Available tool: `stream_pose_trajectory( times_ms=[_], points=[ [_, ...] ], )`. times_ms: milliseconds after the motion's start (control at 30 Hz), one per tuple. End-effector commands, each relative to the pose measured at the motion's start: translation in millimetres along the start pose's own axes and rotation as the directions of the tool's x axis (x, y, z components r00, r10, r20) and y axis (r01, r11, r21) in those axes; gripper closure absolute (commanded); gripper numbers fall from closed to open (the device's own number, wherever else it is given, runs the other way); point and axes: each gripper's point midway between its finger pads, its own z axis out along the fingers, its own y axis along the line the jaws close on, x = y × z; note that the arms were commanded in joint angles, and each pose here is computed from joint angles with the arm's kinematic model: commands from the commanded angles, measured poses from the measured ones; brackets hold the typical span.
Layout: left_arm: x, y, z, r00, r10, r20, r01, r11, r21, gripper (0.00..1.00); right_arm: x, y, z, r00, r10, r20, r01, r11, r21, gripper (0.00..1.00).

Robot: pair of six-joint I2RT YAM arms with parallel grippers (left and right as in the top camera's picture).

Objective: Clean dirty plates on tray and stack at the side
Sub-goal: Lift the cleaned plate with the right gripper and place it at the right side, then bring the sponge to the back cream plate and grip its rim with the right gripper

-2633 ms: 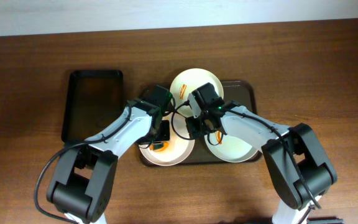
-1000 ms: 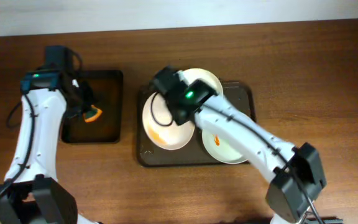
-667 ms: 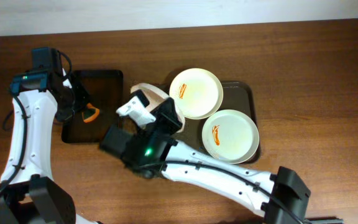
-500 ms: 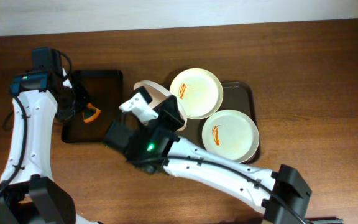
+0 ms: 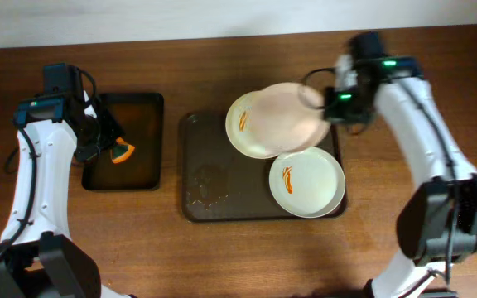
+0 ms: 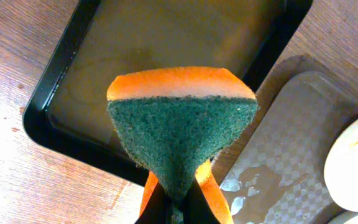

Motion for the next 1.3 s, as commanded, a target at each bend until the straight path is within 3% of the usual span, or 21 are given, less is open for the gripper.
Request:
stream_pose_trajectory(
  times_ms=[0, 133, 300, 400, 467, 533, 600, 633, 733, 800, 833, 900, 1033, 1267],
  points=[
    [2.3, -2.9, 0.1, 1.000, 0.022, -0.003, -0.022, 1.000, 0.011, 1.00, -10.7, -80.9, -10.7, 0.984, 0.165, 0.061, -0.166, 0.986, 0.010, 0.96],
    [2.3, -2.9, 0.1, 1.000, 0.022, -0.003, -0.022, 1.000, 0.011, 1.00, -20.8, -167.6, -13.1, 0.930, 0.322, 0.177, -0.331, 0.943, 0.027, 0.96],
    [1.5, -3.2, 0.1, 1.000, 0.022, 0.000, -0.022, 1.000, 0.012, 1.00, -6.0, -223.0, 0.2, 0.845, 0.501, 0.186, -0.523, 0.847, 0.095, 0.95],
    [1.4, -3.1, 0.1, 1.000, 0.029, 0.001, -0.029, 1.000, 0.012, 1.00, -5.3, -226.9, 1.1, 0.844, 0.501, 0.190, -0.526, 0.843, 0.113, 0.76],
    [1.4, -3.1, 0.1, 1.000, 0.029, 0.001, -0.029, 1.000, 0.012, 1.00, -4.7, -216.5, 3.0, 0.847, 0.506, 0.162, -0.521, 0.851, 0.065, 0.48],
    [1.4, -3.2, 0.1, 1.000, 0.029, 0.001, -0.029, 0.999, 0.012, 1.00, -10.8, -186.4, 4.2, 0.879, 0.464, 0.112, -0.456, 0.885, -0.091, 0.46],
    [1.1, -3.4, 0.1, 1.000, 0.030, 0.002, -0.030, 0.999, 0.013, 1.00, -23.4, -114.8, -0.5, 0.962, 0.255, 0.094, -0.204, 0.906, -0.370, 0.44],
    [0.4, -3.7, 0.1, 1.000, 0.030, 0.005, -0.030, 0.999, 0.014, 1.00, -22.4, -93.4, 3.4, 0.978, 0.188, 0.090, -0.138, 0.909, -0.393, 0.43],
    [-0.5, -4.1, 0.1, 1.000, 0.030, 0.008, -0.030, 0.999, 0.016, 1.00, -7.5, -17.6, 38.8, 0.998, -0.051, 0.048, 0.063, 0.954, -0.292, 0.41],
    [-0.4, -4.0, 0.1, 1.000, 0.030, 0.008, -0.030, 0.999, 0.015, 1.00, -5.4, 4.4, 63.2, 0.991, -0.123, 0.061, 0.126, 0.990, -0.062, 0.40],
    [-0.3, -4.0, 0.1, 1.000, 0.030, 0.008, -0.030, 0.999, 0.015, 1.00, -6.6, 5.3, 73.0, 0.987, -0.134, 0.083, 0.126, 0.988, 0.093, 0.29],
    [-0.3, -4.0, 0.1, 0.999, 0.032, 0.008, -0.033, 0.999, 0.015, 1.00, -5.1, 22.1, 93.5, 0.980, -0.166, 0.107, 0.142, 0.970, 0.195, 0.29],
    [-0.3, -4.0, 0.1, 0.999, 0.049, 0.008, -0.049, 0.999, 0.015, 1.00, -4.1, 31.4, 132.6, 0.980, -0.179, 0.089, 0.163, 0.973, 0.166, 0.30],
    [-2.1, -4.8, 0.0, 0.999, 0.050, 0.015, -0.050, 0.999, 0.018, 1.00, 0.5, 58.4, 146.7, 0.971, -0.227, 0.076, 0.225, 0.974, 0.028, 0.85]
  ],
)
